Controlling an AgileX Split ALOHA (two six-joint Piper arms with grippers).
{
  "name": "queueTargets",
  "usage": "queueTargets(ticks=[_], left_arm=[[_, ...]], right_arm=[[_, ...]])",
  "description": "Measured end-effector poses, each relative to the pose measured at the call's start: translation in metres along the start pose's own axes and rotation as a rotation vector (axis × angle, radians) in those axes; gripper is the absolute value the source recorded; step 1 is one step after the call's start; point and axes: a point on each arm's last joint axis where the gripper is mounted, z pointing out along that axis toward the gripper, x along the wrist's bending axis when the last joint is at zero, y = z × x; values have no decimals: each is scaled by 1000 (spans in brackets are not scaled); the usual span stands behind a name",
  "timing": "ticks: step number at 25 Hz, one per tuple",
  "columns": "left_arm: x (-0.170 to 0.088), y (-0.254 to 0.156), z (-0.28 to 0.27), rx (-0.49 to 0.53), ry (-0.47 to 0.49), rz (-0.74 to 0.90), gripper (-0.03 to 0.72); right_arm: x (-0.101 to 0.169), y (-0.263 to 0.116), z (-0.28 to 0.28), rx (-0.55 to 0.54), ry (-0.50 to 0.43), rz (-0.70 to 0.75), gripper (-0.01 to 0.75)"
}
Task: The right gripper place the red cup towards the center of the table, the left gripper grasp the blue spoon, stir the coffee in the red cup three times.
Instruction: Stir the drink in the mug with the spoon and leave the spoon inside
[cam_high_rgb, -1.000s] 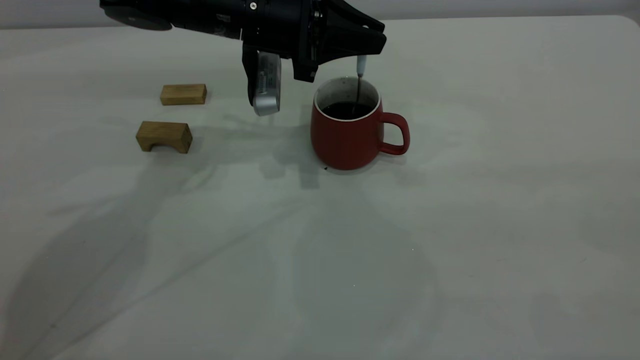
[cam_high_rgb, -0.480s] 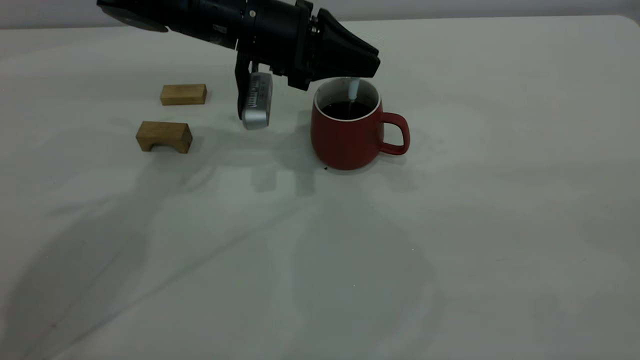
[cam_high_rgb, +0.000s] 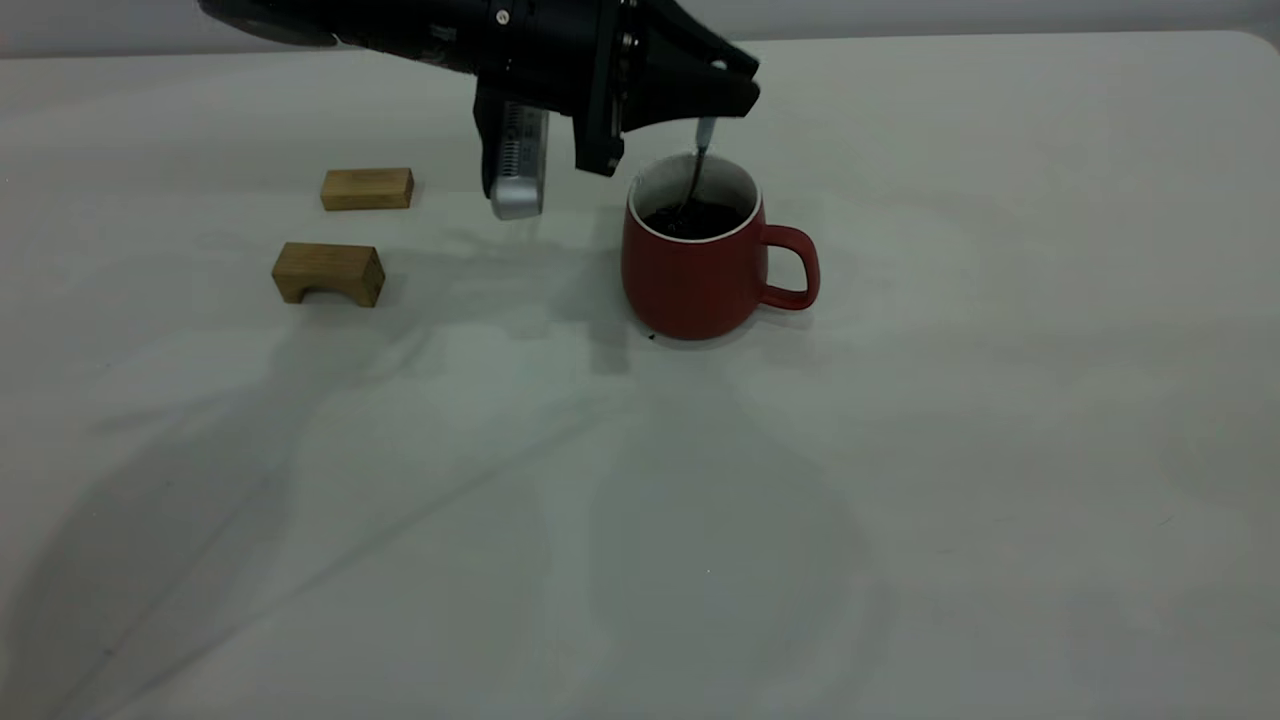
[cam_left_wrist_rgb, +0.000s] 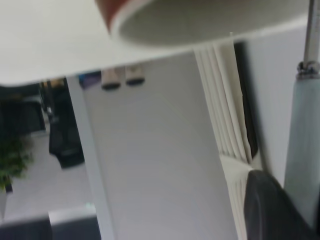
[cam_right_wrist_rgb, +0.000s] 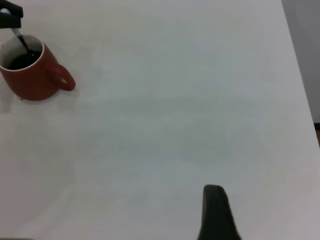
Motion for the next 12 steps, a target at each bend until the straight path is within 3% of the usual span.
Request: queueTargets(ticks=[5, 12], left_arm=[[2, -5, 0, 48, 27, -148, 143], [9, 2, -1, -34, 100, -317, 138]], right_arm=[[0, 0, 0, 0, 0, 0, 546], [0, 0, 0, 0, 0, 0, 546]])
